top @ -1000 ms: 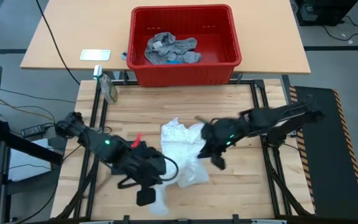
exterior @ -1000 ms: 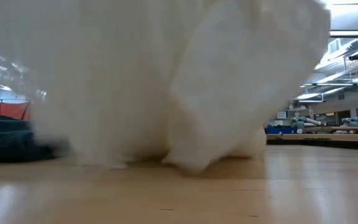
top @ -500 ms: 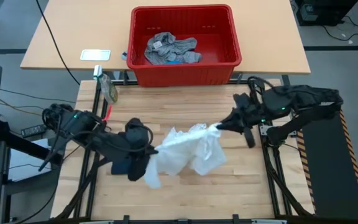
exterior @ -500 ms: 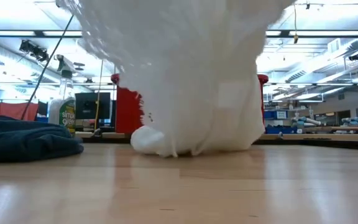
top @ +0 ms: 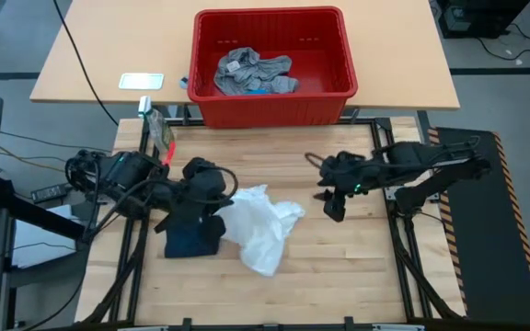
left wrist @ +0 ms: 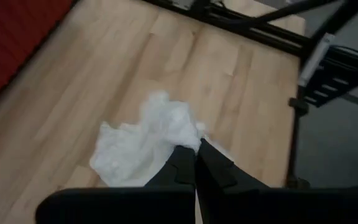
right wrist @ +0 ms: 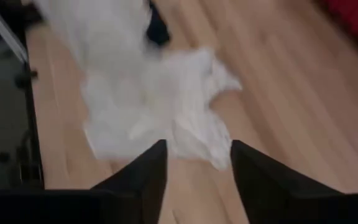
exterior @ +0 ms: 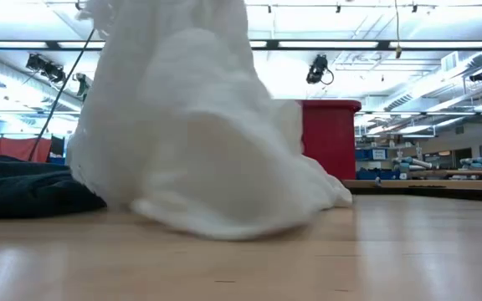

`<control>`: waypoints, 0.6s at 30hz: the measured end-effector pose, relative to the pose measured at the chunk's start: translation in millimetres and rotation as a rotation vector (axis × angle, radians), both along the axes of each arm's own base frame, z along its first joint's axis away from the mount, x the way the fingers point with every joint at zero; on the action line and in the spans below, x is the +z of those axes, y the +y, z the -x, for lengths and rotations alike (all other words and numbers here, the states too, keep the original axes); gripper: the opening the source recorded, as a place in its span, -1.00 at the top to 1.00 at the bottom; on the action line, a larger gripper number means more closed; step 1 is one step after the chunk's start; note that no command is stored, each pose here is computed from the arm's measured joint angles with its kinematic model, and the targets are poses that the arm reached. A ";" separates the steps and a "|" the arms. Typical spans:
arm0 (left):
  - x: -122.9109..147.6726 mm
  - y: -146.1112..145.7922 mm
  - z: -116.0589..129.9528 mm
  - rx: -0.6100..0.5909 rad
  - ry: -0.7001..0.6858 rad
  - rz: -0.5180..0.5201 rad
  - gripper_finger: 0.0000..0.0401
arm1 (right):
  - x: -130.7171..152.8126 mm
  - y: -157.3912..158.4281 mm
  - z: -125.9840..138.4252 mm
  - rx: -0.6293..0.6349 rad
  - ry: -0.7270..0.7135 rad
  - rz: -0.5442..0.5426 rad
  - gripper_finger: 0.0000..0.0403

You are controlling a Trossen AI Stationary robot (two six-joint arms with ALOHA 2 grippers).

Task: Fold laundry
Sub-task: Fold the white dress

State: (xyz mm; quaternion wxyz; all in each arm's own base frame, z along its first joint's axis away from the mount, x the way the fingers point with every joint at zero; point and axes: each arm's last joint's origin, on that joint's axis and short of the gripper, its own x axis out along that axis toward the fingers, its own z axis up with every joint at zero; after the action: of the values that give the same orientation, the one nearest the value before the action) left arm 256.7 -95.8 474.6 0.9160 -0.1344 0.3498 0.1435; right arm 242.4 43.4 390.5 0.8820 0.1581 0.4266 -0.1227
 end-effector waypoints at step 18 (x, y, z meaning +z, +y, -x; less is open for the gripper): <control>0.8 70.8 -14.9 0.439 -0.069 0.006 1.00 | -163.8 -13.0 -37.9 0.024 -0.244 -0.475 -0.34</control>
State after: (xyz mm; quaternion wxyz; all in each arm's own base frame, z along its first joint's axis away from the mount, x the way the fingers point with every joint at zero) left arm 271.6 -25.0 475.5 0.8739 -0.2147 0.2809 0.3336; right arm 280.2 30.4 226.7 0.8665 0.3691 0.3359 0.0112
